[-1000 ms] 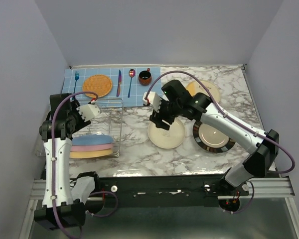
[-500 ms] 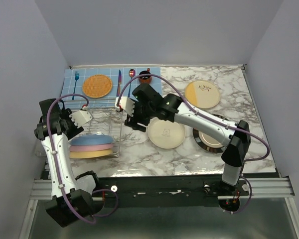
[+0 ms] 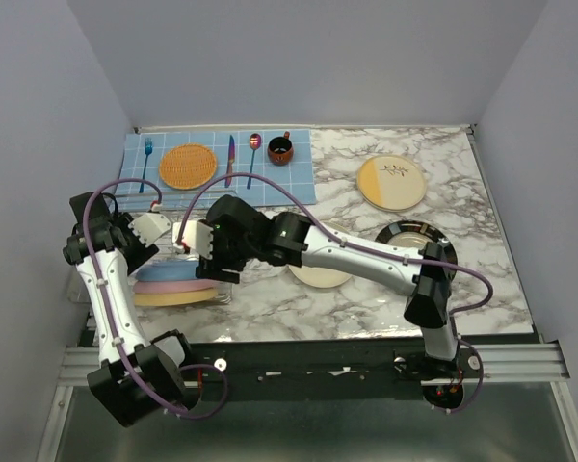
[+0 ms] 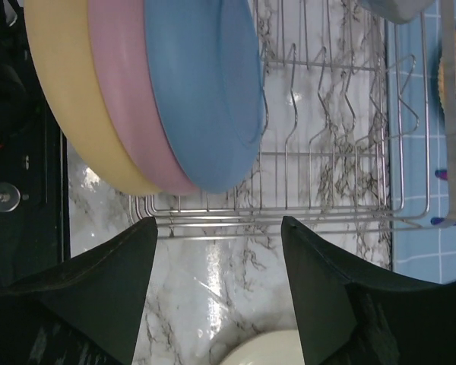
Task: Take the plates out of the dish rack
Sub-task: Unload the plate from the dish rack.
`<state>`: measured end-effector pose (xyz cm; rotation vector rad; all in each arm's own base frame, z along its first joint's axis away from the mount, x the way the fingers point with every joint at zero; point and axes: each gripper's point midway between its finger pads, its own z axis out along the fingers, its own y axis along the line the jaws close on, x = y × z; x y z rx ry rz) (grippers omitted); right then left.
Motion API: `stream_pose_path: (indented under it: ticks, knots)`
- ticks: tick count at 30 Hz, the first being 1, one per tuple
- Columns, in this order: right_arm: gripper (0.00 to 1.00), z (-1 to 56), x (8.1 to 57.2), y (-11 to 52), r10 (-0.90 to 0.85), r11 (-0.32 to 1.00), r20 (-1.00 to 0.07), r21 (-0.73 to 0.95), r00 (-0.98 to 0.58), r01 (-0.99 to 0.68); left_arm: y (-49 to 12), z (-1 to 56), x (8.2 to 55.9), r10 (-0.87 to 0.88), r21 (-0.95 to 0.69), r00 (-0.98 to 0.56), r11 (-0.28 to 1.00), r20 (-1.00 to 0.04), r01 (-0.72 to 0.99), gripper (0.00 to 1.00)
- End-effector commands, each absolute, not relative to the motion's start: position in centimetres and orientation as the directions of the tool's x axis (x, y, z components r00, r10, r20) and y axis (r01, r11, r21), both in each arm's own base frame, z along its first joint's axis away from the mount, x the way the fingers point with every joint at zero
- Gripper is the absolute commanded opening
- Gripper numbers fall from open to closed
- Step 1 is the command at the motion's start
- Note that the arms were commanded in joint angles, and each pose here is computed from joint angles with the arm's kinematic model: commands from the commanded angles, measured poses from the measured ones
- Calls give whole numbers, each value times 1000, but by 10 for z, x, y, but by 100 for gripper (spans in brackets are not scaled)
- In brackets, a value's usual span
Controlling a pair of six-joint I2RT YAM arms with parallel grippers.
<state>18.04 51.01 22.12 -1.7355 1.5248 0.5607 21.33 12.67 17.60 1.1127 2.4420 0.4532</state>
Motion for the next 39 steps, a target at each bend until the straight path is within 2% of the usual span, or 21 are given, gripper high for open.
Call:
stream_pose_path:
  ticks: [1, 14, 39]
  knots:
    - [75, 191, 173, 545, -647, -13, -735, -256, 204, -966, 137, 179, 222, 739, 471, -608, 664, -291, 581, 69]
    - [74, 164, 178, 551, -680, -23, -695, -298, 234, -954, 146, 197, 227, 730, 483, -602, 675, -323, 559, 70]
    - [73, 189, 174, 525, -681, -22, -687, -328, 255, -944, 150, 195, 230, 738, 499, -597, 664, -315, 557, 70]
